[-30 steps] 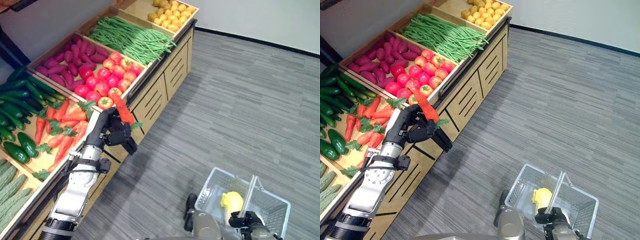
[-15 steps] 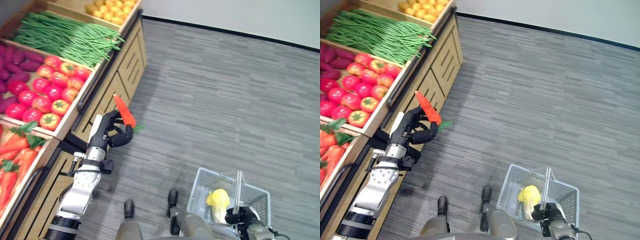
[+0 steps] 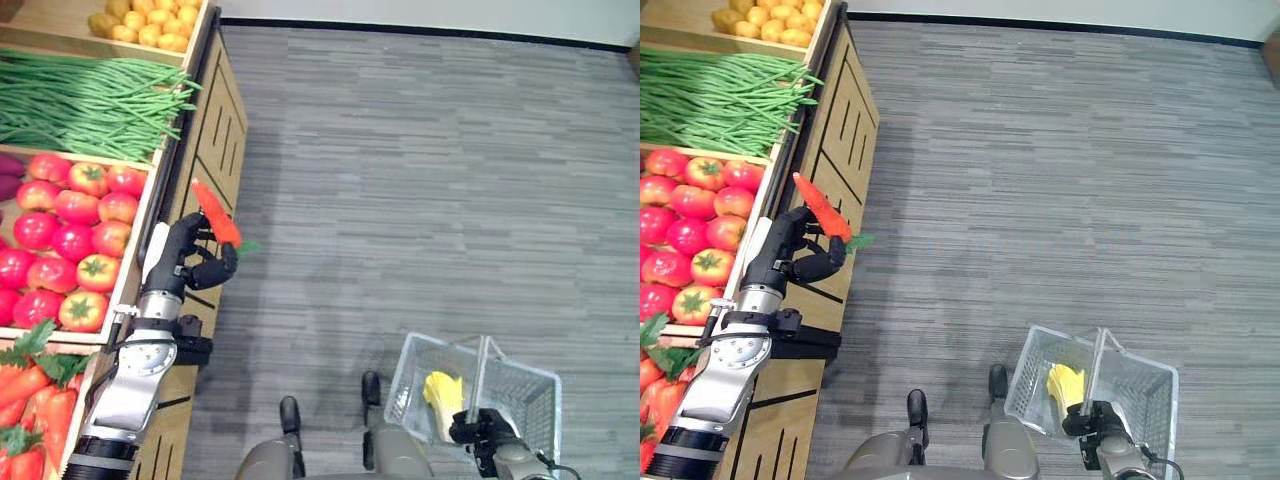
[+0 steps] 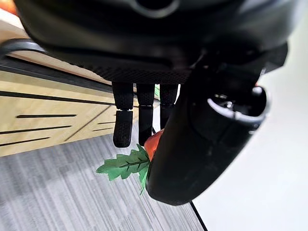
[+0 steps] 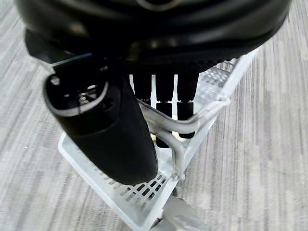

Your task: Get the vegetables into the basket

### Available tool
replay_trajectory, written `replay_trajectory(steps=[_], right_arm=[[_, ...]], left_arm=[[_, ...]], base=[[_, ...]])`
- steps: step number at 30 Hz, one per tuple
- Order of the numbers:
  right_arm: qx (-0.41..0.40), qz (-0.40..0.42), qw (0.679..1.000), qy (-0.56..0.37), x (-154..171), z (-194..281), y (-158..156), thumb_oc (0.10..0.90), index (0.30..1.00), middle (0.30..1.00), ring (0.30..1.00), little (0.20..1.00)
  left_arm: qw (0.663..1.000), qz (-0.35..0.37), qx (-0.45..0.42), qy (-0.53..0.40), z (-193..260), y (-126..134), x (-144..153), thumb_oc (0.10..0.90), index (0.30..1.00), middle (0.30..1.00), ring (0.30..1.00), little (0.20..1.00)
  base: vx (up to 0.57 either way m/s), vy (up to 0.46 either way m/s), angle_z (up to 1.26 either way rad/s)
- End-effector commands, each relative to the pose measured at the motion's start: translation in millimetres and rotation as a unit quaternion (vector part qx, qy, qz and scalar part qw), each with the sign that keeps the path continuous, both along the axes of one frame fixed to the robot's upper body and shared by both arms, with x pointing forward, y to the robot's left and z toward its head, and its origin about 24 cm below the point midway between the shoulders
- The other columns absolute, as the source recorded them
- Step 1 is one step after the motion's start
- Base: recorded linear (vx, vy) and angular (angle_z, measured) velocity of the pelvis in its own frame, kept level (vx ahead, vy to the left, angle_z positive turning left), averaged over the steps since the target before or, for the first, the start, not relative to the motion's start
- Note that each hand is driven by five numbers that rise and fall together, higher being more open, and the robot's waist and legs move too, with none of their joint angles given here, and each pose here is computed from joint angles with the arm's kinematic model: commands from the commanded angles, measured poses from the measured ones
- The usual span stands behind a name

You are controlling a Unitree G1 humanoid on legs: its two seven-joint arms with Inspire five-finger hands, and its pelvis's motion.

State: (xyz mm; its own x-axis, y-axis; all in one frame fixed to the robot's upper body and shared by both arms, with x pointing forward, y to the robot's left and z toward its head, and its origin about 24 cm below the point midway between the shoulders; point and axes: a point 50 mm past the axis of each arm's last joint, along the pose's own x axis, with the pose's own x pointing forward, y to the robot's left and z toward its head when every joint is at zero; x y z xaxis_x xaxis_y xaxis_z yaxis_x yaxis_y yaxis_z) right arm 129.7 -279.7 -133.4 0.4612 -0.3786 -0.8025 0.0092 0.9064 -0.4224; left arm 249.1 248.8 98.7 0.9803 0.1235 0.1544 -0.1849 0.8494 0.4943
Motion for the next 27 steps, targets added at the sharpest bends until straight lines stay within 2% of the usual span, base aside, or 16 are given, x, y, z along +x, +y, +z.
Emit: replay_trajectory(steps=[1, 7, 11, 16, 20, 23, 27], right_arm=[[-0.009, 0.014, 1.0, -0.01, 11.7, 3.9, -0.3, 0.4, 0.3, 0.3, 0.3, 0.3], [0.008, 0.027, 0.999, -0.019, 19.2, 1.0, 17.8, 0.4, 0.3, 0.3, 0.3, 0.3], [0.008, 0.044, 0.999, -0.026, 27.1, 2.7, 23.7, 0.4, 0.3, 0.3, 0.3, 0.3], [0.002, 0.055, 0.998, -0.036, 33.7, 6.9, 22.4, 0.4, 0.3, 0.3, 0.3, 0.3], [-0.01, 0.063, 0.997, -0.054, 41.5, 13.7, 17.9, 0.4, 0.3, 0.3, 0.3, 0.3], [-0.025, 0.078, 0.992, -0.091, 57.4, 27.0, 14.6, 0.4, 0.3, 0.3, 0.3, 0.3], [-0.042, 0.114, 0.976, -0.179, 95.8, 60.8, 18.6, 0.4, 0.3, 0.3, 0.3, 0.3]], left_arm=[[0.988, -0.043, 0.026, -0.143, 56.4, -11.5, -4.5, 0.4, 0.3, 0.3, 0.3, 0.3], [0.991, -0.035, 0.037, -0.126, 54.0, -5.4, -6.4, 0.4, 0.3, 0.3, 0.3, 0.3], [0.993, -0.035, 0.038, -0.11, 49.2, -4.5, -5.2, 0.4, 0.3, 0.3, 0.3, 0.3], [0.995, -0.036, 0.036, -0.089, 41.2, -2.5, -4.3, 0.4, 0.3, 0.3, 0.3, 0.3], [0.997, -0.044, 0.027, -0.054, 25.4, -6.3, -0.7, 0.4, 0.3, 0.3, 0.3, 0.3], [0.998, -0.052, 0.028, -0.012, 7.7, -9.7, 3.3, 0.4, 0.3, 0.3, 0.3, 0.3], [0.996, -0.059, 0.025, 0.06, -24.8, -16.8, 6.7, 0.4, 0.3, 0.3, 0.3, 0.3]], base=[[-0.04, 0.052, -0.76], [-0.1, -0.017, -0.82], [-0.13, 0.0, -0.22], [-0.03, -0.027, -0.69], [0.02, -0.035, 0.05], [0.02, -0.041, 0.1], [0.04, -0.05, 0.16]])
